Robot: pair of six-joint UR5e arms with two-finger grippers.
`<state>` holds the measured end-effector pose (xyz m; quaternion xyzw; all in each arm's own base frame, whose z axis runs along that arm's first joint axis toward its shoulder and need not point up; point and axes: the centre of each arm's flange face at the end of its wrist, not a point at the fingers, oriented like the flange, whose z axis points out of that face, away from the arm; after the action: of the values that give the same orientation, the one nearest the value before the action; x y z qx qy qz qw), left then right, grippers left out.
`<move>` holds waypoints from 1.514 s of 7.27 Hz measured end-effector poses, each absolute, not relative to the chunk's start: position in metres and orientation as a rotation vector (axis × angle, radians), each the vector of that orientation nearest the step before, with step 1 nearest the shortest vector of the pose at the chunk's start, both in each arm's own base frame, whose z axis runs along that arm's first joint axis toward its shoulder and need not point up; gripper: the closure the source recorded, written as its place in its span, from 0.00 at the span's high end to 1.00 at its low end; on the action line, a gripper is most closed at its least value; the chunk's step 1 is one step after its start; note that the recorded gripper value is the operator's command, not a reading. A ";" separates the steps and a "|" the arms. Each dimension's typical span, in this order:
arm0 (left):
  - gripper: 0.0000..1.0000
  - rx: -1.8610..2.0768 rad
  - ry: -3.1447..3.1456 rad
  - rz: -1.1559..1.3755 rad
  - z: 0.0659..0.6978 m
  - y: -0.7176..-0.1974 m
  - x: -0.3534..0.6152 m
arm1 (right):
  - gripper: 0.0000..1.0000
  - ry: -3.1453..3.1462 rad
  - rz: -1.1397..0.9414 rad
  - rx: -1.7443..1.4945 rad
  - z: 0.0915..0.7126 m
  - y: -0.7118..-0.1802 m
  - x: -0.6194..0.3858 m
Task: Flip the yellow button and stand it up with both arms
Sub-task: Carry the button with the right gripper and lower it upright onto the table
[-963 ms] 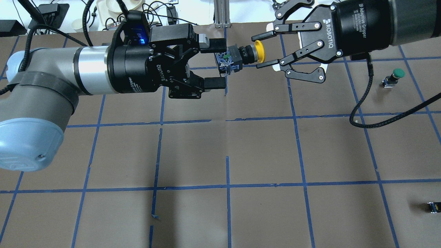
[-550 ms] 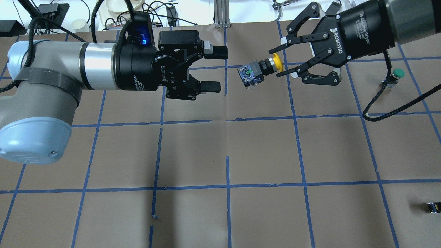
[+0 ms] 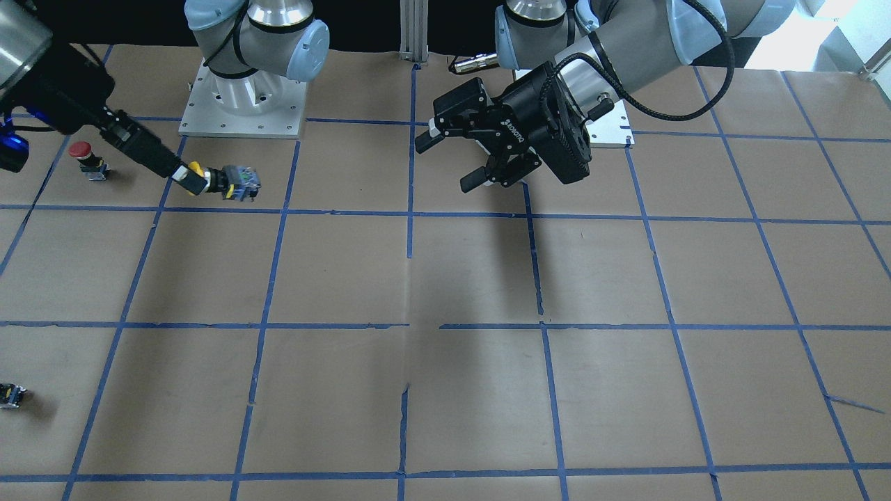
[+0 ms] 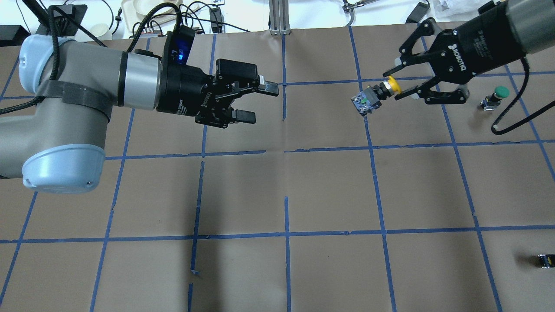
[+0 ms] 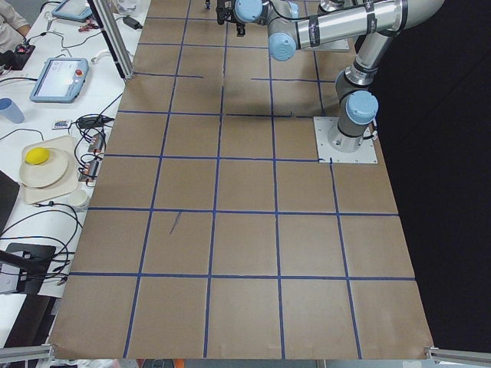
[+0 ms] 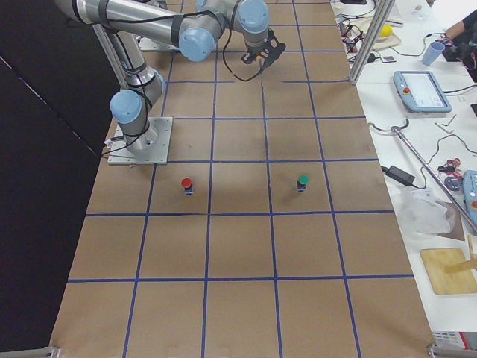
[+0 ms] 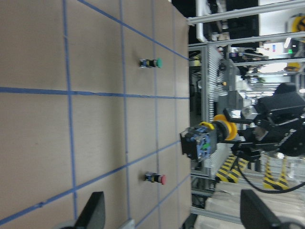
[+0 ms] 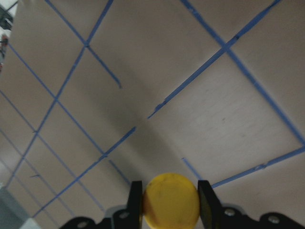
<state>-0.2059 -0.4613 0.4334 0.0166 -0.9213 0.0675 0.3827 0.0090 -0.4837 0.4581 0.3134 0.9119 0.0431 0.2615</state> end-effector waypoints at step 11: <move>0.98 0.233 -3.085 0.036 0.502 -0.474 -0.125 | 0.20 2.974 -0.556 -0.402 0.271 -0.403 -0.243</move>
<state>-0.1250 -0.4741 0.5020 0.0752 -0.9968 0.0115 0.0238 -0.2434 -0.4033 0.2710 -0.1315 0.9734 -0.1821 0.0445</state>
